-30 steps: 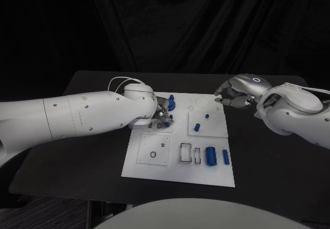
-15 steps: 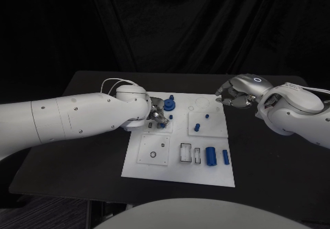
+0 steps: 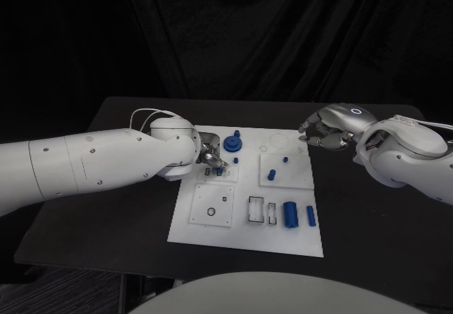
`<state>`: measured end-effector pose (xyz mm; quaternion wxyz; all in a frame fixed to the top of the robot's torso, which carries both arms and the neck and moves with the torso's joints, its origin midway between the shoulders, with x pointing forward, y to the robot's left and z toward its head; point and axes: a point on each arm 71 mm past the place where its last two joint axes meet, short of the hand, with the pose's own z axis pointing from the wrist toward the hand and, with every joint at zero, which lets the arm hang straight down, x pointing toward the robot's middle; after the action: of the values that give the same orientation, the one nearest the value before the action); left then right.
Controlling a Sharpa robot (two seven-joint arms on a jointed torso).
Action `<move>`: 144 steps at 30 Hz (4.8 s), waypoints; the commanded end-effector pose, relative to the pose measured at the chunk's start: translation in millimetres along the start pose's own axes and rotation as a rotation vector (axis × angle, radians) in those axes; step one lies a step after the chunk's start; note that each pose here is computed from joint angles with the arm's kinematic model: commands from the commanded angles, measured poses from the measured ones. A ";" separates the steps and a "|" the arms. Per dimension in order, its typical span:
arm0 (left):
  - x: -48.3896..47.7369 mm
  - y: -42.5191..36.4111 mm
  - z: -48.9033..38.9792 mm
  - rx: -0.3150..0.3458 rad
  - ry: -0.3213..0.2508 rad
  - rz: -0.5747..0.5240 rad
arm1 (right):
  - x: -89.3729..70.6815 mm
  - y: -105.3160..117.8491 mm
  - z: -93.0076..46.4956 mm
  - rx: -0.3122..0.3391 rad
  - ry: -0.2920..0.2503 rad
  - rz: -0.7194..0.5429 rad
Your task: Assemble the parts on the task board
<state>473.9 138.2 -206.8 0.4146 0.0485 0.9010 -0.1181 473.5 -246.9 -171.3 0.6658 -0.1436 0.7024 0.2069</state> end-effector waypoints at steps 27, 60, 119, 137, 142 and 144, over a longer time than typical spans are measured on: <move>4.8 3.8 4.5 -0.010 0.010 -0.014 | 3.4 -2.0 -1.8 0.034 0.032 -0.003; 15.3 5.6 7.5 -0.007 0.010 -0.037 | 5.0 -4.1 -2.0 0.055 0.055 -0.007; 15.4 4.6 9.0 -0.002 -0.006 -0.050 | 10.8 -8.7 -3.0 0.098 0.104 -0.014; 16.8 6.2 8.5 -0.005 0.006 -0.045 | 13.0 -9.1 -3.2 0.104 0.115 -0.015; 17.1 6.8 8.4 -0.006 0.009 -0.043 | 13.7 -9.4 -3.4 0.106 0.119 -0.015; 17.2 7.1 8.4 -0.007 0.010 -0.042 | 13.9 -9.5 -3.5 0.107 0.121 -0.015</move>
<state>473.2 144.1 -222.5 0.4202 0.0215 0.8992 -0.1204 474.0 -254.3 -184.1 0.6333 -0.1296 0.7451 0.1642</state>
